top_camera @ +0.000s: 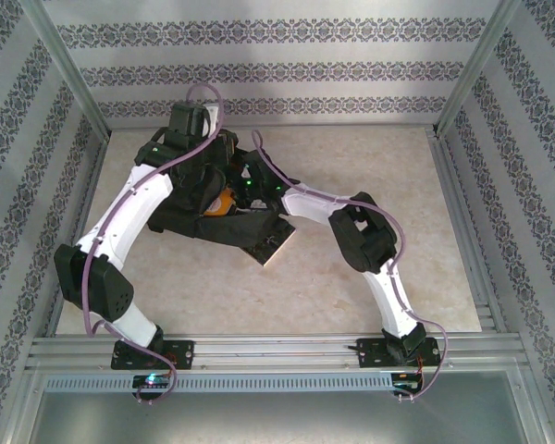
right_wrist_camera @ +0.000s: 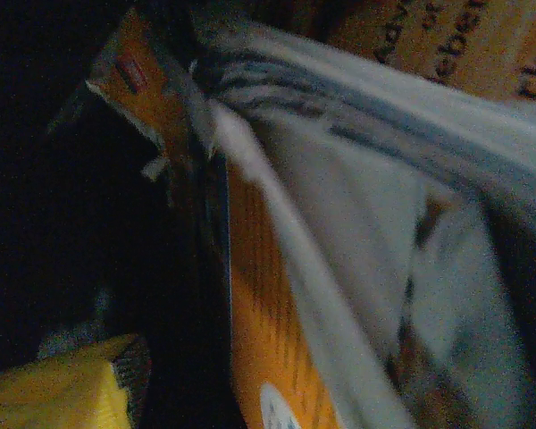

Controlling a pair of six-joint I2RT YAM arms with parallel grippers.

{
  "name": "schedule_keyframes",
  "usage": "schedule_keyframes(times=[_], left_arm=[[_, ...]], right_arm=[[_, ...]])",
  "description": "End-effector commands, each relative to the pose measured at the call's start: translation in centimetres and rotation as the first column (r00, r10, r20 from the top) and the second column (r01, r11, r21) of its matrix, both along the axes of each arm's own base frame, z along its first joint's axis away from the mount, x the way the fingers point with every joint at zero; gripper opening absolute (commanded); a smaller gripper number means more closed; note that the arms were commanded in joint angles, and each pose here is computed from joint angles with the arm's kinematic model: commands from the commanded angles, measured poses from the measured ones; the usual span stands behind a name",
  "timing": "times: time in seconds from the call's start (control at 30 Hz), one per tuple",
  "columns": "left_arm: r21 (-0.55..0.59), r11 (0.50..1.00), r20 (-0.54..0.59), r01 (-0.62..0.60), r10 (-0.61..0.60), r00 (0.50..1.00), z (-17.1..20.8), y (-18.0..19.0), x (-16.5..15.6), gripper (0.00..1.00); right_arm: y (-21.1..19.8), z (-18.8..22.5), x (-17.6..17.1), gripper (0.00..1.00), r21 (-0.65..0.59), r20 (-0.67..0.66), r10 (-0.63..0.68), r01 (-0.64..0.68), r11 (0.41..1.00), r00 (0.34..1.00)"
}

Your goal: Pack the student bag

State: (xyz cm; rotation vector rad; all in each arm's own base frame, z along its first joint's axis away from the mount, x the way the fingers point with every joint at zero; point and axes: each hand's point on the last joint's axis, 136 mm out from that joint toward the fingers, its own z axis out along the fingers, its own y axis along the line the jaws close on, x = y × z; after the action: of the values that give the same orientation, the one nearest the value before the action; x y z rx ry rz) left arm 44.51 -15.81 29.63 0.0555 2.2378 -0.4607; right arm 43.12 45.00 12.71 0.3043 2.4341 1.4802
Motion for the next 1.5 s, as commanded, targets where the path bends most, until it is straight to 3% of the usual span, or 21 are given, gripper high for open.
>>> schedule_keyframes(times=[0.0,0.1,0.3,0.57,0.73,0.9,1.03,1.2,1.37,1.47], left_arm=[[-0.027,0.998,0.09,-0.059,0.061,0.994,2.0,1.7,1.7,0.0],[-0.033,0.996,0.072,-0.077,0.079,0.994,0.9,2.4,2.2,0.0],[0.008,0.993,0.056,-0.116,0.115,0.992,-0.2,3.7,3.6,0.0],[0.036,0.955,0.154,-0.295,0.287,0.946,3.7,8.8,6.6,0.0],[0.024,0.964,0.152,-0.265,0.259,0.954,4.6,7.9,8.4,0.0],[-0.031,0.982,0.052,-0.188,0.19,0.981,1.3,5.7,8.5,0.01],[-0.134,0.982,-0.045,-0.131,0.126,0.991,-2.4,2.8,6.6,0.15],[-0.315,0.945,-0.072,-0.089,0.069,0.995,-2.8,0.8,3.3,0.54],[-0.357,0.93,-0.061,-0.081,0.063,0.996,-1.5,1.5,-2.0,0.62],[-0.347,0.916,-0.144,-0.2,0.159,0.977,-3.8,3.4,-5.5,0.66]], right_arm=[[-1.7,7.4,-1.3,0.78,0.02,0.22,0.08,-0.087,0.996,0.972],[-4.5,7.7,-1.7,0.84,-0.007,0.278,0.085,-0.087,0.996,0.957],[-10.2,7.5,-2.6,0.84,-0.095,0.328,0.074,-0.045,0.994,0.942],[-18.1,3.1,-3.6,0.81,-0.269,0.252,-0.022,0.092,0.959,0.968],[-20.0,-0.5,-4.5,0.81,-0.299,0.175,-0.033,0.085,0.951,0.984],[-20.4,-3.5,-4.9,0.78,-0.329,0.121,-0.013,0.053,0.943,0.993],[-19.0,-5.4,-4.8,0.72,-0.285,0.068,0.037,-0.016,0.958,0.997],[-18.2,-7.1,-4.2,0.62,-0.294,0.025,0.09,-0.079,0.953,0.996],[-17.4,-8.0,-4.8,0.59,-0.332,0.008,0.15,-0.139,0.933,0.989],[-16.5,-8.5,-6.0,0.57,-0.367,-0.002,0.202,-0.188,0.911,0.979]])
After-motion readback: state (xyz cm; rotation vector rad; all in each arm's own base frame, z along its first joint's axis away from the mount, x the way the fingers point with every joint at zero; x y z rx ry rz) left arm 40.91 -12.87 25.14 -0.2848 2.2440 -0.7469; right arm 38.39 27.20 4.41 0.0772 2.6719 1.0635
